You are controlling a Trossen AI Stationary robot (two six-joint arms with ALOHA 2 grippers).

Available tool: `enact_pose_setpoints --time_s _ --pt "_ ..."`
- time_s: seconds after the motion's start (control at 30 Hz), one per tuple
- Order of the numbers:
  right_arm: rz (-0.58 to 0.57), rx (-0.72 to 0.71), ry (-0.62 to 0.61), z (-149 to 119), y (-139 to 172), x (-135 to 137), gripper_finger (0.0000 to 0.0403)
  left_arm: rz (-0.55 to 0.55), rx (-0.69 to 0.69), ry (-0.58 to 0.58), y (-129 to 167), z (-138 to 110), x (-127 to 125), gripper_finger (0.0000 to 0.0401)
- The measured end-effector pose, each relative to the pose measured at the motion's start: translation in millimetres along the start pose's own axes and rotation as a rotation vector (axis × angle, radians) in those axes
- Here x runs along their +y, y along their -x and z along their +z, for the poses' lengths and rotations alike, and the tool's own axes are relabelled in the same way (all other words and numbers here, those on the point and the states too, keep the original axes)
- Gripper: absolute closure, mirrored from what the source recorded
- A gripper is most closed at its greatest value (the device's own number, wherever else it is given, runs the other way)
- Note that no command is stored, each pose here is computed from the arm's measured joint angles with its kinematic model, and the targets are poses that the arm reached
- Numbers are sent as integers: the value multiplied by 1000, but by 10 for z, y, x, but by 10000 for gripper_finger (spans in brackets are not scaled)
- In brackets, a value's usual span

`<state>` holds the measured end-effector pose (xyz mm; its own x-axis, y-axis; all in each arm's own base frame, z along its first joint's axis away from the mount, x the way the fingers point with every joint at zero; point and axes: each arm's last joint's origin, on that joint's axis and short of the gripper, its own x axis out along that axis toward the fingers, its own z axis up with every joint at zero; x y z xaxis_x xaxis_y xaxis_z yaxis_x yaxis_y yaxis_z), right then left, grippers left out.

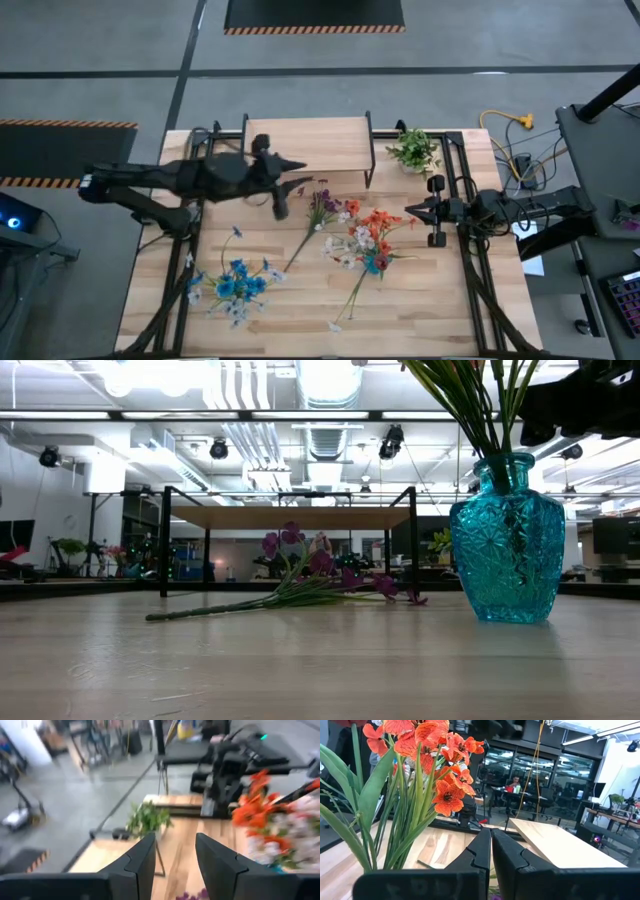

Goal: Pick and place flowers into a vace then onto a shelf
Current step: Put the violet flowers into the transparent vase

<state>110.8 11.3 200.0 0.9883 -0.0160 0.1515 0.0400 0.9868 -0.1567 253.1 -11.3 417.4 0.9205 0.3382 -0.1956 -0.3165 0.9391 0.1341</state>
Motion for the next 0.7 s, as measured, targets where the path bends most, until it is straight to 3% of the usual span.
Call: enact_pose_setpoints --time_s 0.33,0.7 --pt "0 -1 33 1 0 0 394 81 250 10 -665 -257 21 277" --pt "-1 -2 33 2 0 0 394 171 573 162 -952 -371 -47 277"
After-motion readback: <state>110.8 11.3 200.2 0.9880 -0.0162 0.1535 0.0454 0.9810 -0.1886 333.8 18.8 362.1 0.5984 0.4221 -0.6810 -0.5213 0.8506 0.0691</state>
